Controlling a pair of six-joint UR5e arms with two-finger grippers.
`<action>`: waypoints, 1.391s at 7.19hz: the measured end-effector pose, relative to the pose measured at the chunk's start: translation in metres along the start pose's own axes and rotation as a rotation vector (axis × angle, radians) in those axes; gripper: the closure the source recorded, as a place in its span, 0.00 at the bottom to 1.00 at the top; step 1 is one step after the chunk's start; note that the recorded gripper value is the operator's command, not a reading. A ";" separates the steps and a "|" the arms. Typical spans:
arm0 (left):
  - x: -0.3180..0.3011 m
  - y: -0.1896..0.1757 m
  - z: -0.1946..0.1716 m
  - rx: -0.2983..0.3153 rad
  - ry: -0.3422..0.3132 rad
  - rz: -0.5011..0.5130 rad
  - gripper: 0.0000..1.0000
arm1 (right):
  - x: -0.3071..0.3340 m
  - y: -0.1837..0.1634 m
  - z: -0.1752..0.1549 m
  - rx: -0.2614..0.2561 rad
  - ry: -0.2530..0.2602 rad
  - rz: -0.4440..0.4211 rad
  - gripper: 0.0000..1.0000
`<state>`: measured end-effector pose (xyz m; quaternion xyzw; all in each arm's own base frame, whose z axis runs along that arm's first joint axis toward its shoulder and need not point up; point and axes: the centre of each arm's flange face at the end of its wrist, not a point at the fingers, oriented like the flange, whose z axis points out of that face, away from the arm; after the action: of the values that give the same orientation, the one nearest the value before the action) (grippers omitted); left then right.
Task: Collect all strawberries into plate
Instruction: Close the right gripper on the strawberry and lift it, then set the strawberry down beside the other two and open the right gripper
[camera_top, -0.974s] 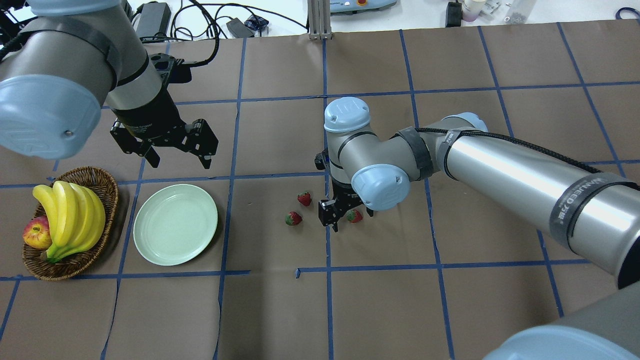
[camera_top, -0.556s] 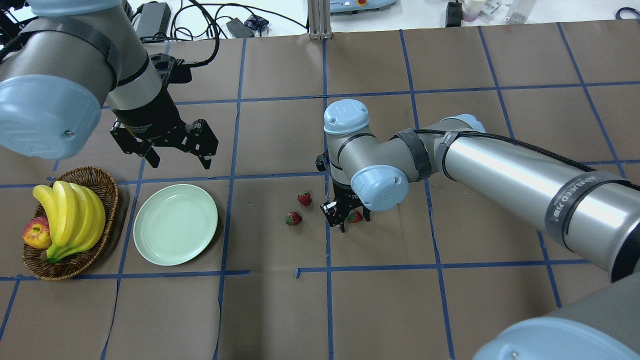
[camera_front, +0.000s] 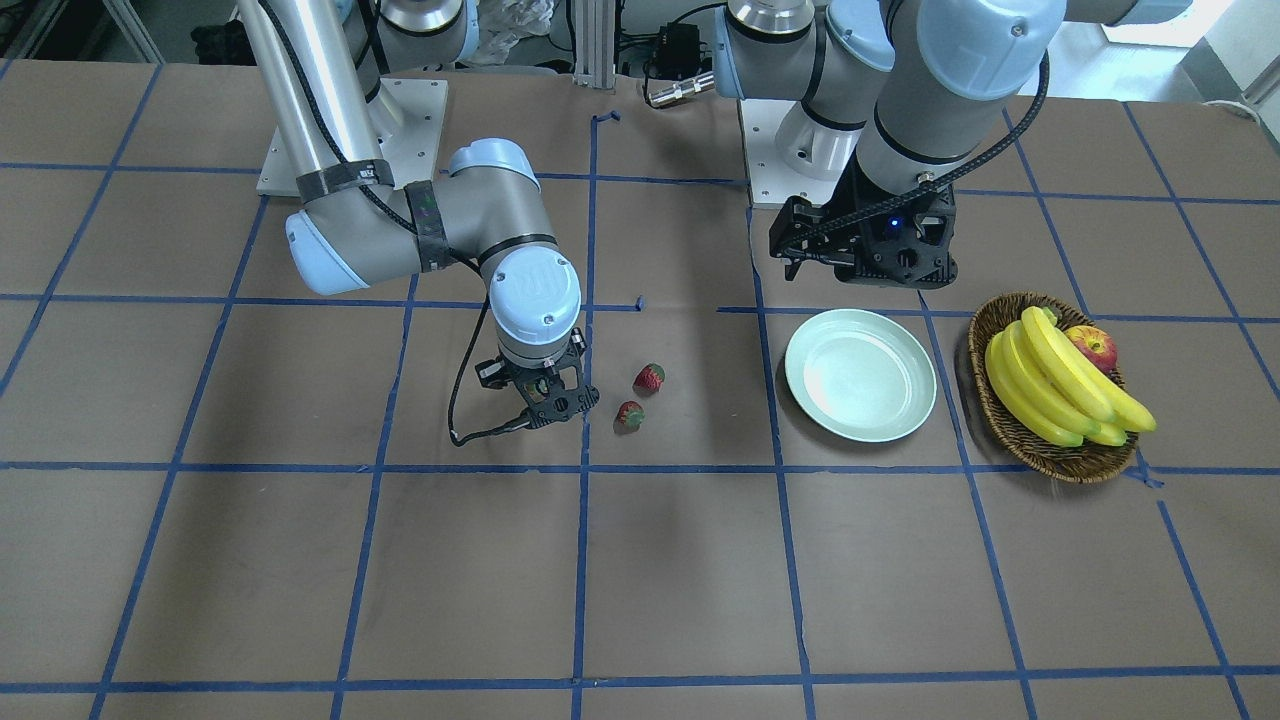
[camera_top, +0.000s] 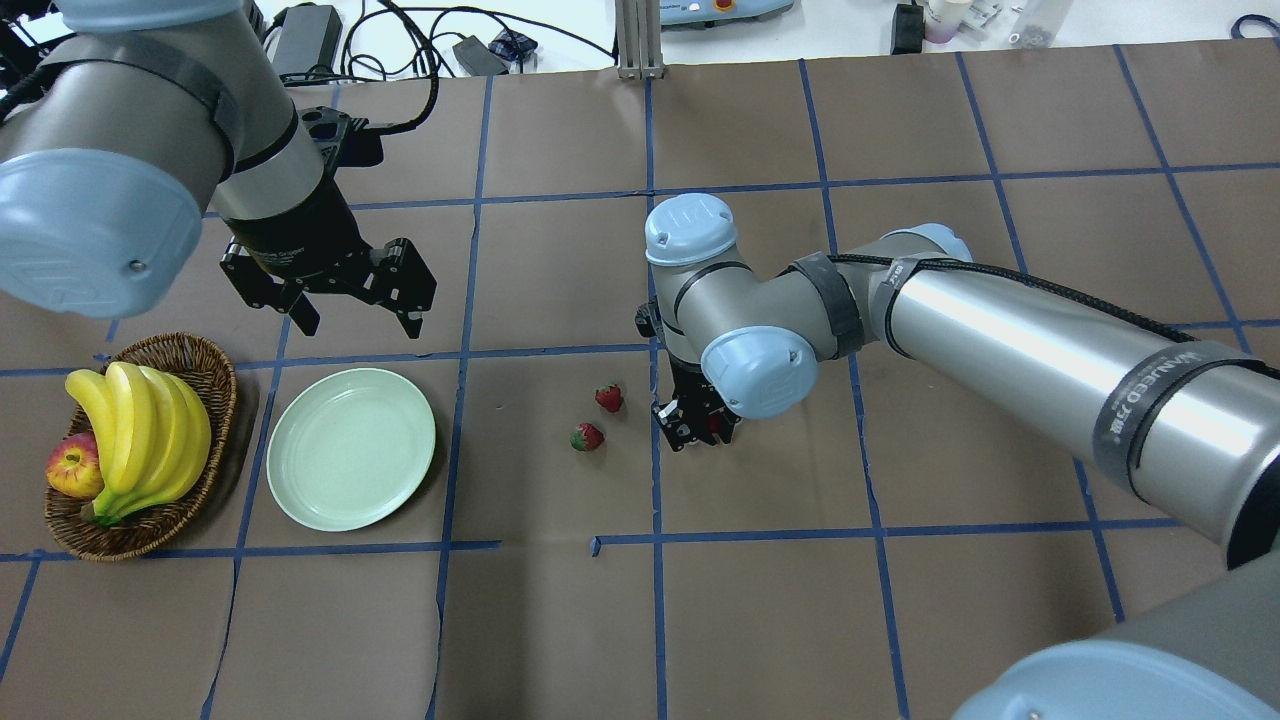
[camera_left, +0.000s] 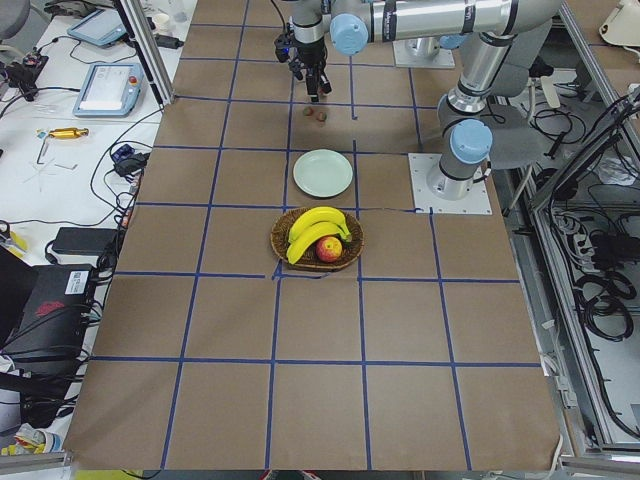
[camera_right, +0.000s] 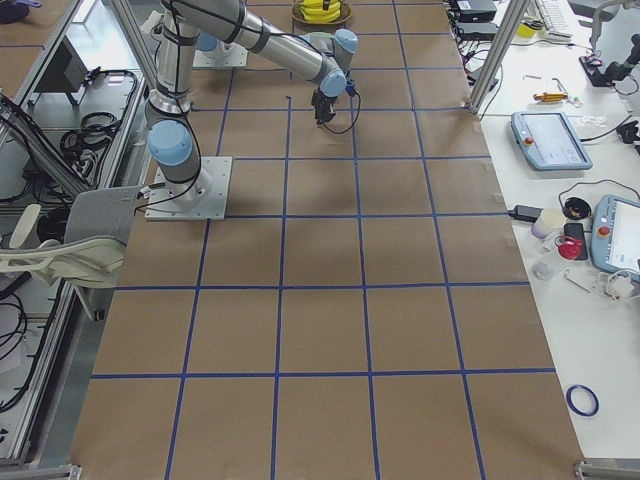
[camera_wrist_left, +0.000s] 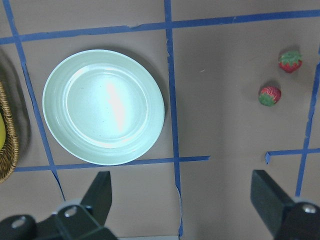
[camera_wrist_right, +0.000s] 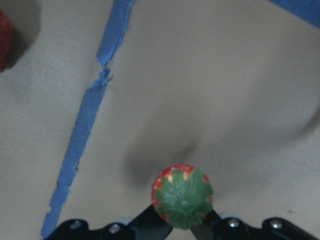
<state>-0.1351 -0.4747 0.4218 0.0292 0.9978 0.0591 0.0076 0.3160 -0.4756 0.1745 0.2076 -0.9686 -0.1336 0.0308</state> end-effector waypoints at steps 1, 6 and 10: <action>0.000 0.000 0.000 0.000 -0.001 0.000 0.00 | 0.002 -0.004 -0.011 0.022 0.013 0.003 1.00; -0.001 0.000 -0.001 0.002 -0.002 -0.001 0.00 | -0.006 -0.023 -0.060 0.122 0.001 0.005 1.00; 0.000 0.000 -0.001 0.003 -0.001 0.000 0.00 | -0.062 -0.019 -0.045 0.100 -0.035 -0.027 1.00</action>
<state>-0.1350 -0.4746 0.4231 0.0292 0.9979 0.0576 0.0082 0.3852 -0.4776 0.2124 0.2196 -0.9715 -0.0891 0.0018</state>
